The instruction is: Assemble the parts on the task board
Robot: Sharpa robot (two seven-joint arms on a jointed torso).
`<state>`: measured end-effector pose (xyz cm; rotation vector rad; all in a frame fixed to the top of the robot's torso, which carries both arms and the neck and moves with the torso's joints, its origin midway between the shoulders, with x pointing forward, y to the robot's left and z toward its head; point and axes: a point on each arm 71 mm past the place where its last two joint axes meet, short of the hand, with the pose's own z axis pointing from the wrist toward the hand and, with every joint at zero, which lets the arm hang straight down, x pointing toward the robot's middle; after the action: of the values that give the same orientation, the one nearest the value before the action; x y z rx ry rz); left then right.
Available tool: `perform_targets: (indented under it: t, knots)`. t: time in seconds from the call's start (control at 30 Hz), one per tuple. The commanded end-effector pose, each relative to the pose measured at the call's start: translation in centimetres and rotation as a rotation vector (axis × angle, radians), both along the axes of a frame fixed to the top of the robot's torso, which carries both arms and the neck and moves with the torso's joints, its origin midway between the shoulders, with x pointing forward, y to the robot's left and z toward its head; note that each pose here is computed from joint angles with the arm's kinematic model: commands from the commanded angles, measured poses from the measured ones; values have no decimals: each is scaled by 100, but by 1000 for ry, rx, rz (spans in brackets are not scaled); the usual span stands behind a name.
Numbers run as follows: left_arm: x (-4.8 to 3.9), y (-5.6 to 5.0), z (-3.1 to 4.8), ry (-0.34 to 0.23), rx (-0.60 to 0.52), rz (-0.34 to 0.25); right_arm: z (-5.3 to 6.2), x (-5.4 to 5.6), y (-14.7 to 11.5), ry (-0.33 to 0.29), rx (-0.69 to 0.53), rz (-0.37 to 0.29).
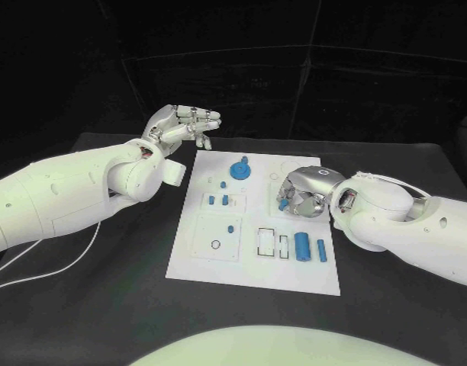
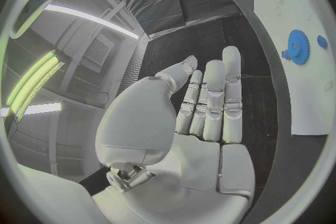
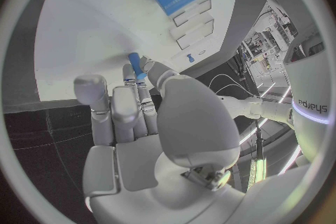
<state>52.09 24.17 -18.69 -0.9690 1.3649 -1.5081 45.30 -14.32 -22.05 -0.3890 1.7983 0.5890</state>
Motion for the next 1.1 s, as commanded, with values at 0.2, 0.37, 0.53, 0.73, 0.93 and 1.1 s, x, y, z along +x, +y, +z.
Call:
perform_targets:
  t: [0.2, 0.37, 0.53, 0.73, 0.93, 1.1]
  knots:
    - [3, -15, 12, -2, -8, -10, -4, 26, 31, -7, -7, 4]
    - [4, -15, 11, -1, -8, -10, 32, 39, 41, -57, 18, -6]
    - [6, -11, 10, -1, -7, -9, 92, 7, 33, -102, 61, -9]
    - [7, -5, 9, 0, -7, -8, 194, -107, 10, -126, 140, -5]
    - [12, -4, 6, 0, -6, -7, 311, -266, 101, -133, 233, 29]
    - [14, -7, 5, 0, -6, -7, 355, -358, 284, -114, 281, 79]
